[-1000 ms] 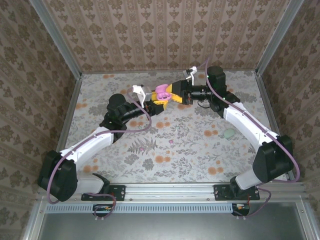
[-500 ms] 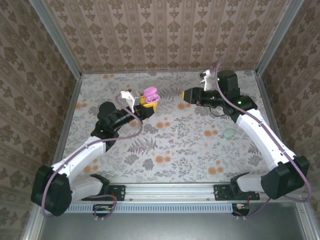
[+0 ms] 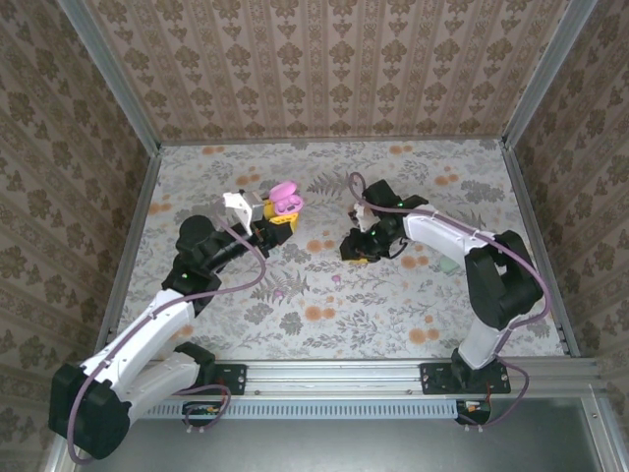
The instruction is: Insert the wireless bluetooth earbuds into the charging case
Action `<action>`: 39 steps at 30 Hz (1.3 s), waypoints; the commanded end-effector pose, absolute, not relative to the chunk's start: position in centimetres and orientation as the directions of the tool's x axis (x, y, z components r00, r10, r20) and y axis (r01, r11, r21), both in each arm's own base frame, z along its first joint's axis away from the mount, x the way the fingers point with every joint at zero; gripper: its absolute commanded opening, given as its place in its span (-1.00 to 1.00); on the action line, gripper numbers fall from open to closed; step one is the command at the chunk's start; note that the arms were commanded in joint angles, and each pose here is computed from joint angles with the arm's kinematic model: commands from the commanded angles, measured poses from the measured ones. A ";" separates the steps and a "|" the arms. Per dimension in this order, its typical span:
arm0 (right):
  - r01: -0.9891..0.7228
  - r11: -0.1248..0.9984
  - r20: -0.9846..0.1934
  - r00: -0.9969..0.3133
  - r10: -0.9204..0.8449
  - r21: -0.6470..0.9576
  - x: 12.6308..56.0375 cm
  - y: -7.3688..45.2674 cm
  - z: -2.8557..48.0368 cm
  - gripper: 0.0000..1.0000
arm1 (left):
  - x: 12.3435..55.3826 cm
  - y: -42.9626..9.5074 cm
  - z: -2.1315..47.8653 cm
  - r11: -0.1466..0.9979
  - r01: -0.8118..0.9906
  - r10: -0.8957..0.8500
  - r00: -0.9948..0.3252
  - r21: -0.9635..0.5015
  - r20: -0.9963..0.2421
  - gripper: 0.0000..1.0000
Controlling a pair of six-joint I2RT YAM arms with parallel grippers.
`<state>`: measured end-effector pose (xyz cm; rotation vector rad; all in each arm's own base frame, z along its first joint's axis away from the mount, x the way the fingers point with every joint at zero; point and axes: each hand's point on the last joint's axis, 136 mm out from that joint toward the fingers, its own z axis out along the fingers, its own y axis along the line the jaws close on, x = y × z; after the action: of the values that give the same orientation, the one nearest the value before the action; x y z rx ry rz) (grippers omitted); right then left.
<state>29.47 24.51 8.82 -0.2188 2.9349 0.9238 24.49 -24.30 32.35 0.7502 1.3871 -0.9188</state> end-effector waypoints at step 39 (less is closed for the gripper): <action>-0.372 0.854 0.070 -0.903 -0.424 0.363 27.8 27.4 1.7 -0.16 | 24.4 -23.3 33.5 0.513 0.858 -0.069 0.010 -0.027 -0.998 -0.43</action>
<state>28.02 27.99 2.32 -0.6649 3.1283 0.6770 24.39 -23.71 31.56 0.7526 1.4297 -0.8721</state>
